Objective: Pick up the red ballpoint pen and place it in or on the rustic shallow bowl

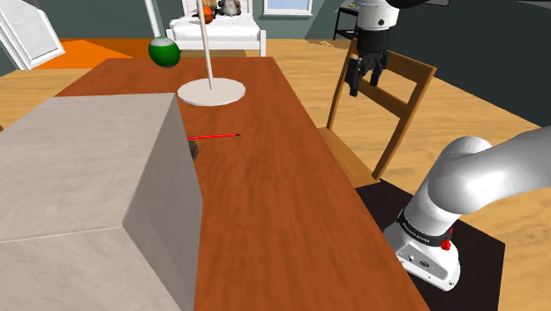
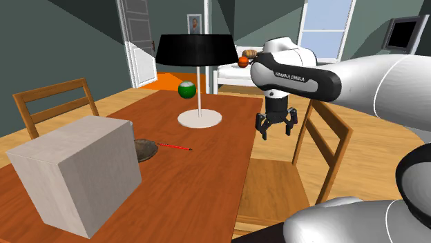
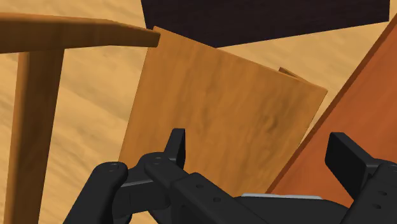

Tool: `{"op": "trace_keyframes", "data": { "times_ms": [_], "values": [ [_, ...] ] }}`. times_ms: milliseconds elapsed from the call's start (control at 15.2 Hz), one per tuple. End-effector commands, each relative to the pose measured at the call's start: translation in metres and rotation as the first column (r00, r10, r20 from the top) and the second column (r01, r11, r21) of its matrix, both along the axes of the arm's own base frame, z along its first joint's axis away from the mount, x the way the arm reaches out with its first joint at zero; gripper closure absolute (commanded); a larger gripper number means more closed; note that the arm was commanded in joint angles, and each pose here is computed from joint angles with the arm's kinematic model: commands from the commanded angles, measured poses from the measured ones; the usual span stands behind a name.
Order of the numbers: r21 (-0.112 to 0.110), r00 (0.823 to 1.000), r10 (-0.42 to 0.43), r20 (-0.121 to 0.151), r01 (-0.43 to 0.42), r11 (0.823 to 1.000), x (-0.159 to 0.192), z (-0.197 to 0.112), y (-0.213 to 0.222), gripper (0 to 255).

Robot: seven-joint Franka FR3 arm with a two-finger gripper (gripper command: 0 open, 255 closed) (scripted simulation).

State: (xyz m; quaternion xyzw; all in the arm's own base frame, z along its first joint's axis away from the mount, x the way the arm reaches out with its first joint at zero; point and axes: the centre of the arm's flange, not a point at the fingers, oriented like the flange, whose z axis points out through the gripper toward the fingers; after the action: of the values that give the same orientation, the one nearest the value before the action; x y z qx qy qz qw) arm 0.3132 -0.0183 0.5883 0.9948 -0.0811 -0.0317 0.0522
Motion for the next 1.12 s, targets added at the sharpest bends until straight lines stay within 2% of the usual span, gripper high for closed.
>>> {"op": "trace_keyframes", "data": {
  "times_ms": [0, 264, 528, 792, 1056],
  "values": [
    [0.0, 1.0, 0.0, 0.0, 0.0, 1.0, 0.0, 0.0, 0.0, 0],
    [-0.024, 0.991, 0.131, 0.001, -0.131, 0.991, 0.044, -0.009, 0.027, 0],
    [-0.047, 0.966, 0.26, -0.001, -0.26, 0.965, 0.085, -0.019, 0.06, 0],
    [-0.07, 0.923, 0.384, -0.007, -0.383, 0.921, 0.121, -0.029, 0.097, 0],
    [-0.092, 0.865, 0.501, -0.015, -0.5, 0.861, 0.152, -0.04, 0.138, 0]
  ]
}}
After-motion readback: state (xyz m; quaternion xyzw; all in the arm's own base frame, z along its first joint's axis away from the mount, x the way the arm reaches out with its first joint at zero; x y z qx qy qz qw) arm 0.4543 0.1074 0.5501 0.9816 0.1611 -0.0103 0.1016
